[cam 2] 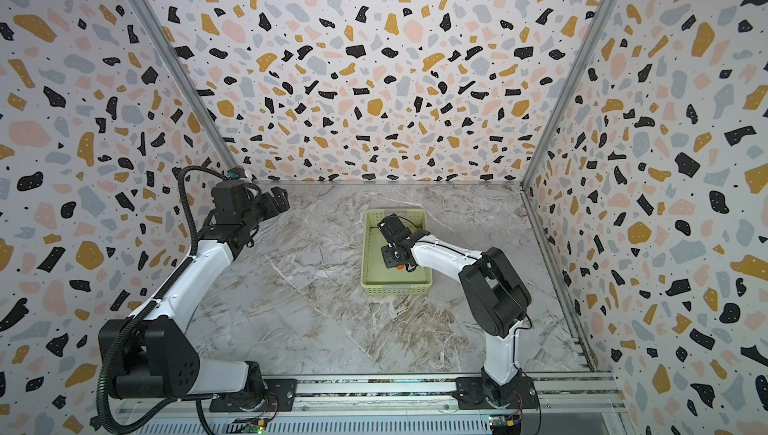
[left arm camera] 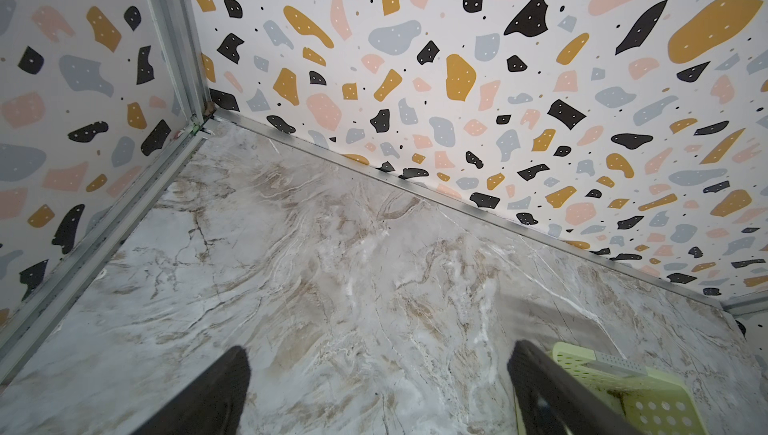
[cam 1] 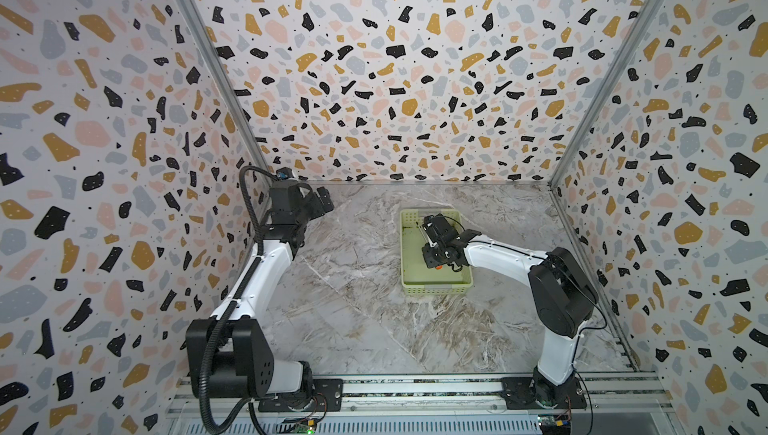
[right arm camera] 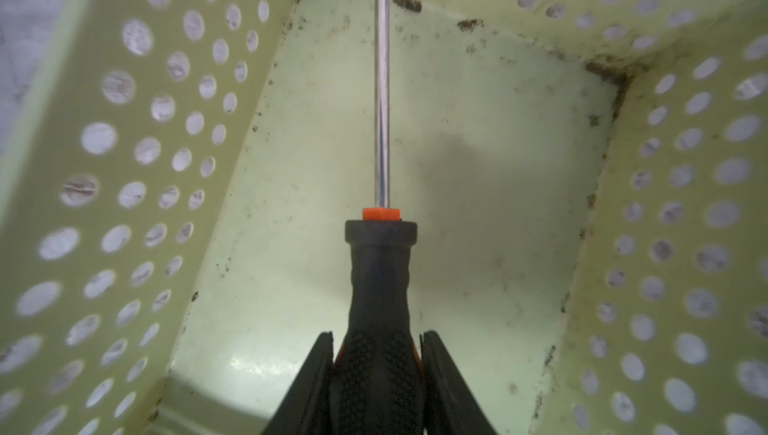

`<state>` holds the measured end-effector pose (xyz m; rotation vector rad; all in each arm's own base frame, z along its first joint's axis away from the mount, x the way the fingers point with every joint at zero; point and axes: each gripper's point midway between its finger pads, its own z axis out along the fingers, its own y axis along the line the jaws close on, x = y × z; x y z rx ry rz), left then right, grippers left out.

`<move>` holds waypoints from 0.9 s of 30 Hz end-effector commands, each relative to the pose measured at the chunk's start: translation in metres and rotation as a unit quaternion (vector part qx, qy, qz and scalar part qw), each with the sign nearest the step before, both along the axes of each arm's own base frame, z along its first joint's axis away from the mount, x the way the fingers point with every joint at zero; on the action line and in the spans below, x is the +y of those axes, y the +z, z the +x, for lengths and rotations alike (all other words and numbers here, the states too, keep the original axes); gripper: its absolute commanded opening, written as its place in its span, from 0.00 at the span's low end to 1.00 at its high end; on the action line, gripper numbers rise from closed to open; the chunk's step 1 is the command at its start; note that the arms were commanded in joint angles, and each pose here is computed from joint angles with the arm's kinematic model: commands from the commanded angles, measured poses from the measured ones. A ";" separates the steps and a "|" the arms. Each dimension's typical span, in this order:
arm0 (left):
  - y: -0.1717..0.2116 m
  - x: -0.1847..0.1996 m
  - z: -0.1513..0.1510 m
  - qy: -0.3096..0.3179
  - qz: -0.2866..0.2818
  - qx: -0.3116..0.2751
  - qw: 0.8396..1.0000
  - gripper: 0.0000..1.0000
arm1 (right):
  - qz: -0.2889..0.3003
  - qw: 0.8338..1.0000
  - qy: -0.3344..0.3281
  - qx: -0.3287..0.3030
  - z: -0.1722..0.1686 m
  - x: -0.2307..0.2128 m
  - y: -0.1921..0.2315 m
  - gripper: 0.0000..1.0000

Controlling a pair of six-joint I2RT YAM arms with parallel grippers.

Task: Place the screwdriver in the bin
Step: 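Carry the screwdriver with the right gripper over the green basket, then lower the screwdriver into the basket and open the right gripper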

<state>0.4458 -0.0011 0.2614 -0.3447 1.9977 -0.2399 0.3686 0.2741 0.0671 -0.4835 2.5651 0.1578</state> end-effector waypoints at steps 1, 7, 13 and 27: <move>0.013 0.004 -0.001 0.002 0.004 -0.020 1.000 1.00 | 0.015 1.000 0.000 -0.007 0.002 0.005 0.000 0.28; 0.013 0.004 -0.001 0.002 0.004 -0.020 1.000 1.00 | 0.001 1.000 0.002 0.005 -0.002 0.001 -0.014 0.29; 0.011 0.004 -0.001 0.002 0.003 -0.019 1.000 1.00 | -0.007 1.000 0.002 0.007 -0.003 -0.002 -0.019 0.36; 0.020 0.001 -0.004 -0.006 0.003 -0.034 0.999 1.00 | -0.010 1.000 0.004 -0.018 0.006 -0.002 0.007 0.60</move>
